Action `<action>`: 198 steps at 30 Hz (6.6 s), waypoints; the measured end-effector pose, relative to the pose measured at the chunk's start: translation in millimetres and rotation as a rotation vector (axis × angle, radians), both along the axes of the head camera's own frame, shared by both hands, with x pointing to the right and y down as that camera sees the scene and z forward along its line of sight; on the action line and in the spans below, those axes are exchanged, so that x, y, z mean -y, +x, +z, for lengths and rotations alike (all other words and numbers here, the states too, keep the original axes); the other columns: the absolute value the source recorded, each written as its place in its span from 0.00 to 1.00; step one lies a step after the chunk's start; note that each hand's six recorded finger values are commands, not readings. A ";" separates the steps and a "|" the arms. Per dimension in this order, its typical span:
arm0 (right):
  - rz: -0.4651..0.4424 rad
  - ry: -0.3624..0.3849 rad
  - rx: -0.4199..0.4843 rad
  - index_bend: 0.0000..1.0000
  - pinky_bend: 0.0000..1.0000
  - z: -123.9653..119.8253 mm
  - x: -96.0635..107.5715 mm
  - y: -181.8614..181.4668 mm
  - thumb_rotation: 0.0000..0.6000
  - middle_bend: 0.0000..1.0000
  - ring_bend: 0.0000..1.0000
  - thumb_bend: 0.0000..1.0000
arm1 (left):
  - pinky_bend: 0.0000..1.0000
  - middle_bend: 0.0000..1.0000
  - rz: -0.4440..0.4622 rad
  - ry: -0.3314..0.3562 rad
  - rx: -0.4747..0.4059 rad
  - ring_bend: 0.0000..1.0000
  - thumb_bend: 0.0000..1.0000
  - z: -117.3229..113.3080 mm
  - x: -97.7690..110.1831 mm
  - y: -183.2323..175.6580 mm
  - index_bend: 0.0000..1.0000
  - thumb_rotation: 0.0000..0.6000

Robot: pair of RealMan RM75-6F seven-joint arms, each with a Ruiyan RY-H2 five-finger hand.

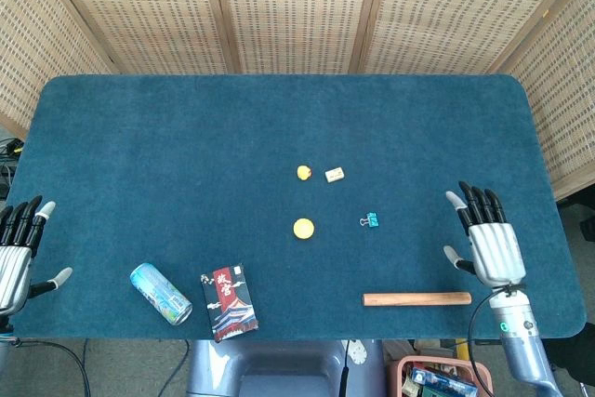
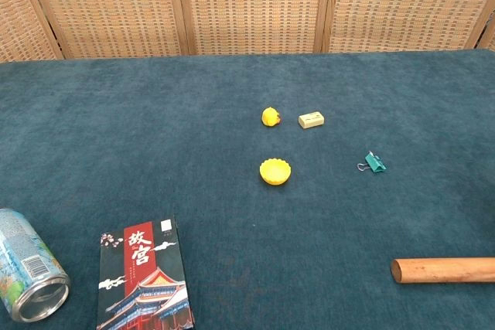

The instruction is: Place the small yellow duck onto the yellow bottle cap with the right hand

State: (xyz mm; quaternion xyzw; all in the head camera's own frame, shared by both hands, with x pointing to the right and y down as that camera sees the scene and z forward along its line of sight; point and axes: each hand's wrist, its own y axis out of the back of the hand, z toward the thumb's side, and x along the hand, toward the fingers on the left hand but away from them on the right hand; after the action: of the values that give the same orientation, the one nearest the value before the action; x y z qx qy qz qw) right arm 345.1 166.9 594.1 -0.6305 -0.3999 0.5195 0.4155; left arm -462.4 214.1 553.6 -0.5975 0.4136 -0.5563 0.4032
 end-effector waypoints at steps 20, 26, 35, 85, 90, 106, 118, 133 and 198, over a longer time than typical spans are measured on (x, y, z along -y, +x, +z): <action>-0.186 -0.127 0.006 0.23 0.00 78.8 118.0 -198.8 1.00 0.00 0.00 0.20 | 0.00 0.00 -0.061 -0.014 0.023 0.00 0.11 8.0 8.0 -20.1 0.00 1.00; -0.202 -0.158 -0.010 0.26 0.00 97.8 126.4 -224.6 1.00 0.00 0.00 0.20 | 0.00 0.00 -0.060 -0.018 0.026 0.00 0.10 10.2 8.7 -19.8 0.00 1.00; -0.199 -0.189 -0.030 0.30 0.01 120.9 135.1 -236.3 1.00 0.00 0.00 0.20 | 0.00 0.00 -0.058 -0.030 0.029 0.00 0.10 15.2 9.2 -18.5 0.00 1.00; -0.228 -0.311 -0.113 0.40 0.05 187.1 156.3 -267.3 1.00 0.05 0.00 0.20 | 0.00 0.00 -0.107 -0.045 0.070 0.00 0.11 23.0 16.2 -29.4 0.00 1.00; -0.232 -0.309 -0.113 0.43 0.06 187.6 156.9 -268.6 1.00 0.07 0.00 0.20 | 0.00 0.00 -0.107 -0.047 0.069 0.00 0.11 23.4 16.5 -29.2 0.00 1.00; -0.242 -0.299 -0.116 0.52 0.07 187.9 155.1 -270.5 1.00 0.11 0.00 0.20 | 0.00 0.00 -0.109 -0.051 0.064 0.00 0.10 24.1 17.1 -29.4 0.00 1.00; -0.253 -0.259 -0.107 0.56 0.08 179.8 158.8 -275.7 1.00 0.14 0.00 0.20 | 0.00 0.00 -0.110 -0.058 0.057 0.00 0.10 25.6 17.7 -29.7 0.00 1.00; -0.323 -0.185 -0.046 0.56 0.08 143.1 141.8 -286.6 1.00 0.14 0.00 0.20 | 0.00 0.00 -0.075 -0.058 0.029 0.00 0.10 24.3 15.8 -19.8 0.00 1.00; -0.346 -0.287 -0.100 0.26 0.08 122.2 38.9 -277.3 1.00 0.00 0.00 0.20 | 0.00 0.00 -0.036 -0.068 -0.012 0.00 0.10 17.4 6.8 -8.1 0.00 1.00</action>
State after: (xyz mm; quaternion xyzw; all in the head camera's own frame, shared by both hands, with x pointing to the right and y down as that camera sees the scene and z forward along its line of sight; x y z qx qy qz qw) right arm 67.8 128.0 716.3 -0.7156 -0.1868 0.5228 0.4239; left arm -470.5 207.3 571.0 -0.6067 0.4075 -0.5733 0.3702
